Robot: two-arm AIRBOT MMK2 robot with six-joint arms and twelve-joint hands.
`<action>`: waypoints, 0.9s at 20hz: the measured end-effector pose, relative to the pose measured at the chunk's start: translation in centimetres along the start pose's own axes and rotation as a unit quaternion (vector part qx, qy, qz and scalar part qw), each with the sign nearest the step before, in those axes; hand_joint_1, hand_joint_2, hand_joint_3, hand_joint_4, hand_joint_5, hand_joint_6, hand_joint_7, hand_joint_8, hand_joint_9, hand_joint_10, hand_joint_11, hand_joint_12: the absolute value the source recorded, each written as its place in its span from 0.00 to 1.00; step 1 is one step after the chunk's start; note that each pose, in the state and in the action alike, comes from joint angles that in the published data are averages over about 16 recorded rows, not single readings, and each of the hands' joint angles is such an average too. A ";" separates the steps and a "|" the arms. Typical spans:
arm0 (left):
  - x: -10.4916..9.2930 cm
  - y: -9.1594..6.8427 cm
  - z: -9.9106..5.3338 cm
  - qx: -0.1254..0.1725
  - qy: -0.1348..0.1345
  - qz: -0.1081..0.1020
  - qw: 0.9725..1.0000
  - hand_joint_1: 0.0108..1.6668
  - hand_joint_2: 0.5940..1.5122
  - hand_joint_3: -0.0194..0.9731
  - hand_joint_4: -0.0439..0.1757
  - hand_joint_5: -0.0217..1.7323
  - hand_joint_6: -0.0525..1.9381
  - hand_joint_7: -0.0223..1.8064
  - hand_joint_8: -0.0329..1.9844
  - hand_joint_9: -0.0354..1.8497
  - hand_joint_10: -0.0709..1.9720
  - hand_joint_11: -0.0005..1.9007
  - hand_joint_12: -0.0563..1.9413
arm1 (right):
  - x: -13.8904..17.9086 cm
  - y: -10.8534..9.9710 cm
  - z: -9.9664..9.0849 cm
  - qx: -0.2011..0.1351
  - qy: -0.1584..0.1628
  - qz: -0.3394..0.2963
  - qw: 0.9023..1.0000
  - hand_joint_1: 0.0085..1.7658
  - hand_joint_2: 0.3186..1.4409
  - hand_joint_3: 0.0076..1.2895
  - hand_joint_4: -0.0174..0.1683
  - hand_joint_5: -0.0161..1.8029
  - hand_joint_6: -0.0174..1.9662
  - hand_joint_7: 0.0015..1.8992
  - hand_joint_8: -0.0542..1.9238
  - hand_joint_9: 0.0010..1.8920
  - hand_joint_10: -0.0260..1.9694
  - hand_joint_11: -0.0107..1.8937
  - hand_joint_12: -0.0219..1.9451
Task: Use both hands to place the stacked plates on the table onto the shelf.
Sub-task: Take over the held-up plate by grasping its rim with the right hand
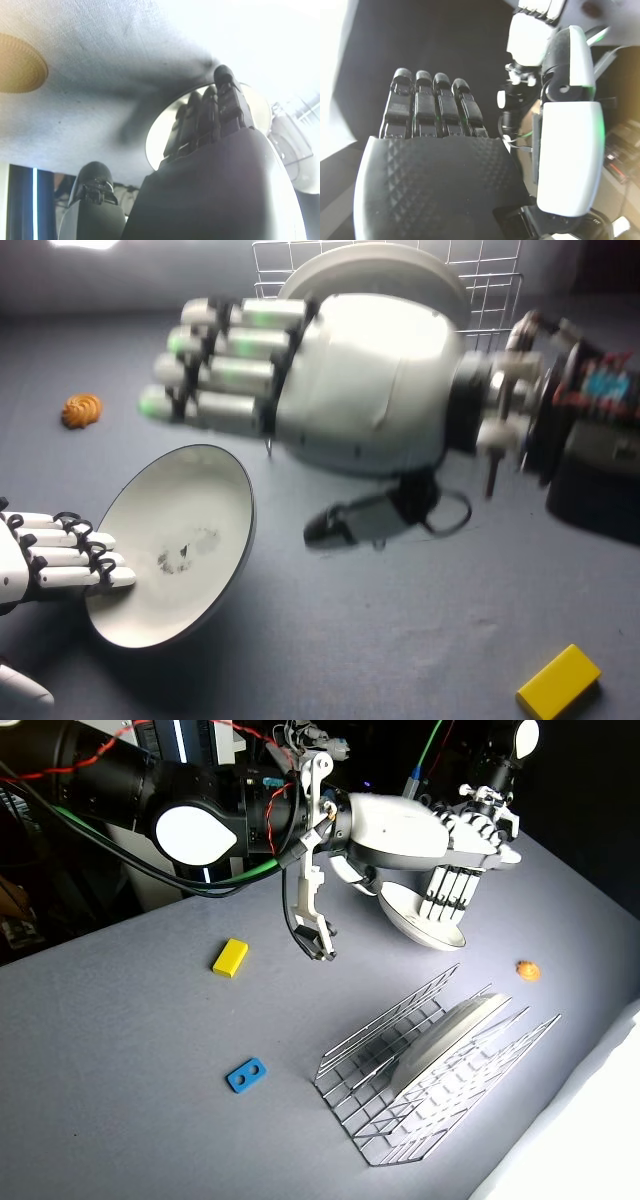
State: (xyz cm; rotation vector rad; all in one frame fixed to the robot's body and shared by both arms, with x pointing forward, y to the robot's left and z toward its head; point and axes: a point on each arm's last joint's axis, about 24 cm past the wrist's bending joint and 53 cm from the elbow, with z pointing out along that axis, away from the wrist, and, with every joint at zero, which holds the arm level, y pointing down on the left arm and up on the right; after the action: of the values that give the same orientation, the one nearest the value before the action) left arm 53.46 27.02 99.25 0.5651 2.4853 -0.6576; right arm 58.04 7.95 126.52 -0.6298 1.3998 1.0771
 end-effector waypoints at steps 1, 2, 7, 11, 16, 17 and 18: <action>0.0 0.0 0.0 0.000 0.000 0.000 1.000 0.01 0.56 0.04 0.18 0.02 0.02 0.03 0.01 0.02 0.02 0.02 0.09 | 0.9 0.3 0.2 -0.004 0.008 -0.007 1.000 0.50 0.55 0.01 0.11 0.02 0.02 0.01 0.04 0.01 0.02 0.01 0.02; 0.0 0.0 0.0 0.000 0.000 -0.001 1.000 0.01 0.56 0.04 0.18 0.02 0.02 0.03 0.01 0.02 0.02 0.02 0.10 | 1.7 0.6 0.3 -0.007 0.016 -0.015 1.000 0.50 0.55 0.01 0.11 0.02 0.02 0.01 0.04 0.01 0.02 0.01 0.01; 0.2 0.0 0.0 -0.001 0.002 -0.002 1.000 0.01 0.56 0.04 0.18 0.02 0.02 0.03 0.01 0.02 0.02 0.01 0.10 | 5.6 1.5 1.8 -0.022 0.049 -0.050 0.997 0.53 0.55 0.01 0.11 0.02 0.02 0.01 0.04 0.01 0.02 0.01 0.01; 0.3 0.0 0.0 -0.002 0.003 -0.003 1.000 0.01 0.55 0.04 0.18 0.02 0.02 0.03 0.01 0.01 0.02 0.01 0.10 | 8.0 1.8 3.3 -0.031 0.065 -0.080 0.994 0.54 0.55 0.01 0.11 0.02 0.02 0.01 0.04 0.01 0.02 0.01 0.01; 0.4 0.0 -0.1 -0.003 0.004 -0.004 1.000 0.01 0.55 0.04 0.18 0.02 0.02 0.02 0.01 0.01 0.02 0.02 0.08 | 10.3 1.8 5.1 -0.037 0.080 -0.120 0.989 0.53 0.56 0.00 0.11 0.02 0.02 0.01 0.04 0.01 0.02 0.01 0.01; 0.4 0.0 -0.1 -0.003 0.004 -0.005 1.000 0.01 0.55 0.04 0.18 0.02 0.02 0.02 0.01 0.01 0.02 0.02 0.08 | 10.7 1.8 5.4 -0.038 0.081 -0.125 0.988 0.52 0.57 0.01 0.11 0.02 0.02 0.01 0.04 0.01 0.02 0.01 0.02; 0.4 0.1 -0.1 -0.003 0.004 -0.005 1.000 0.01 0.55 0.04 0.18 0.02 0.02 0.02 0.01 0.01 0.02 0.02 0.08 | 10.9 1.8 5.6 -0.039 0.083 -0.130 0.987 0.51 0.57 0.01 0.11 0.02 0.02 0.01 0.04 0.01 0.02 0.01 0.04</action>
State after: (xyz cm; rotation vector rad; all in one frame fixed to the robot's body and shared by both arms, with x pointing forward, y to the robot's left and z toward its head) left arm 53.13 27.21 99.06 0.5551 2.4987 -0.6528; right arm 57.38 16.10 117.16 -0.9484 1.3767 0.8900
